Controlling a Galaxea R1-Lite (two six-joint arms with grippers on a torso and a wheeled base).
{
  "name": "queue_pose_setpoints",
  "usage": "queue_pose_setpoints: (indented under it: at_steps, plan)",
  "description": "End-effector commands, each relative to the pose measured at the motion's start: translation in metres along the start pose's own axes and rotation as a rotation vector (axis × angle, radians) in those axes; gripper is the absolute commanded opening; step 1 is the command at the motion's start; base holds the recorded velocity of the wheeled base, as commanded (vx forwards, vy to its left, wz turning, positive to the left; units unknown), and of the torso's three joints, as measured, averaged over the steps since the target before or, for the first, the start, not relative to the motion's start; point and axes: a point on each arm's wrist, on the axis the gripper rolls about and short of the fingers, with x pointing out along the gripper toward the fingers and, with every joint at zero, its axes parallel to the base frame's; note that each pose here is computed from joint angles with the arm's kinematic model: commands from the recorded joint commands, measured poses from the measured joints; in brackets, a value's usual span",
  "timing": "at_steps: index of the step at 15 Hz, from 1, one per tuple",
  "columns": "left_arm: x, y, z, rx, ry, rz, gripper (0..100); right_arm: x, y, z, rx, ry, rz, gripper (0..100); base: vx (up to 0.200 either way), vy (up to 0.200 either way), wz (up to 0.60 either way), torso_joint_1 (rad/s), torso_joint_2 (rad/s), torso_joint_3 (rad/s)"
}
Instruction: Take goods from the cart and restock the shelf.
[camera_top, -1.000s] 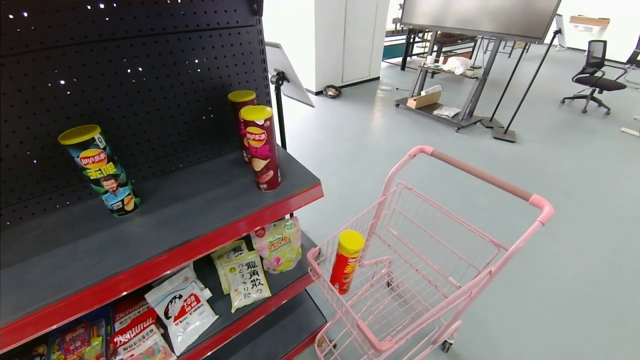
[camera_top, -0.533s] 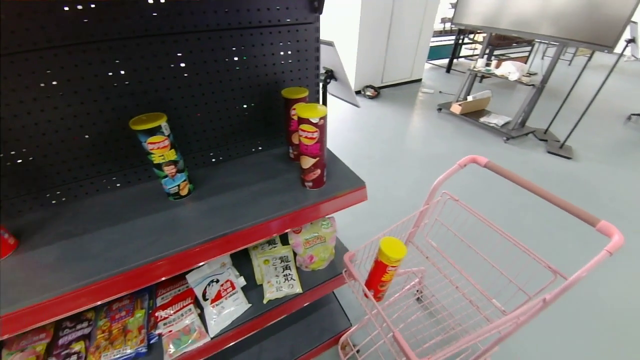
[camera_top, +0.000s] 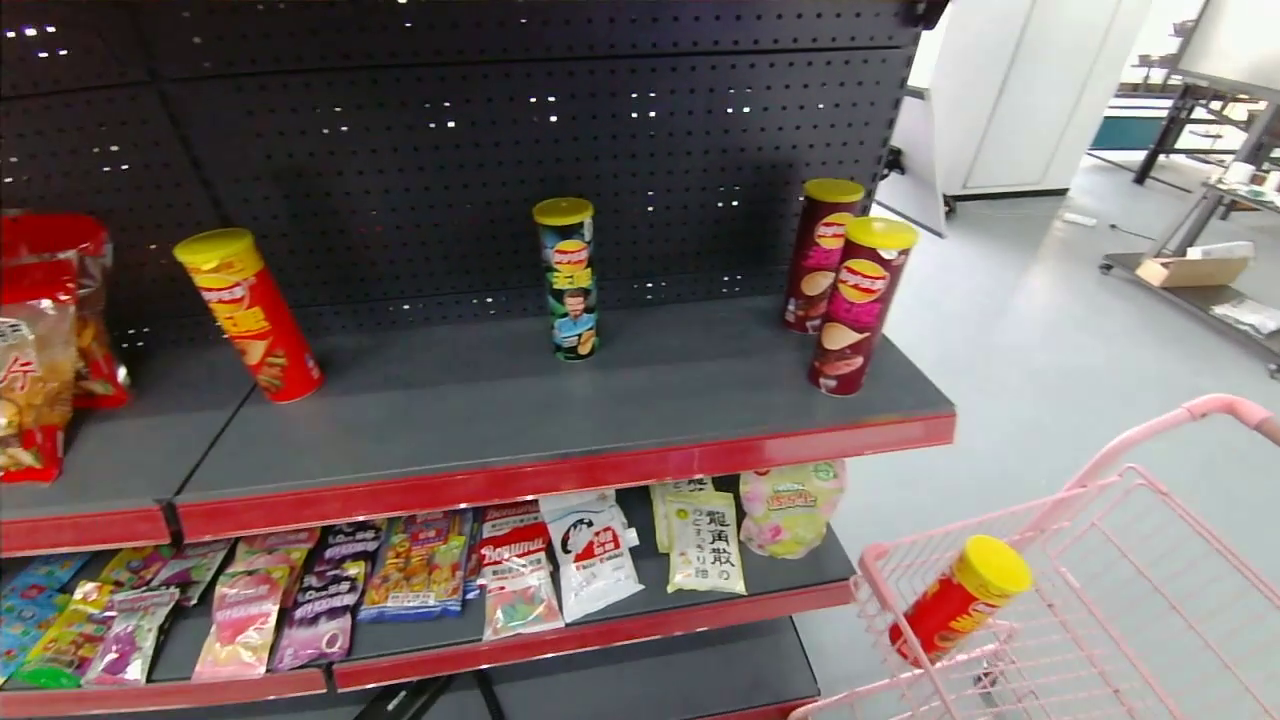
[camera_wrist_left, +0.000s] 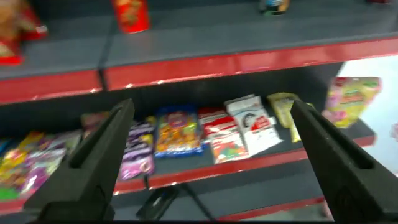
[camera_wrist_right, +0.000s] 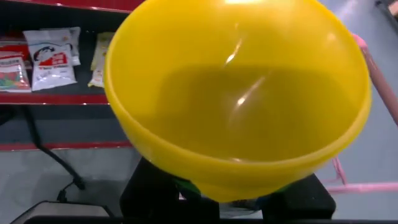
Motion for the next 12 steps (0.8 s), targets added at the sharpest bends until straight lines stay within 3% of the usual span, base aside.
queue_pose_setpoints:
  at_steps: [1, 3, 9, 12]
  plan:
    - [0.0, 0.0, 0.0, 0.0, 0.001, 0.0, 100, -0.006, 0.0, -0.008, 0.003, -0.031, -0.005, 0, 0.0, 0.0, 0.6, 0.002, 0.0, 0.002]
    - [0.0, 0.0, 0.0, 0.0, 0.001, 0.0, 100, -0.014, -0.001, -0.013, 0.017, -0.076, -0.019, 0, 0.0, 0.0, 0.0, 0.0, 0.0, 0.0]
    - [0.0, 0.0, 0.0, 0.0, 0.001, 0.001, 100, -0.031, -0.003, -0.025, 0.052, -0.158, -0.076, 0, 0.2, 0.0, 0.0, -0.001, 0.0, 0.004]
    - [0.0, 0.0, 0.0, -0.001, 0.002, 0.0, 100, -0.035, -0.003, -0.028, 0.066, -0.183, -0.079, 0, 0.0, 0.0, 0.0, 0.0, 0.0, 0.0]
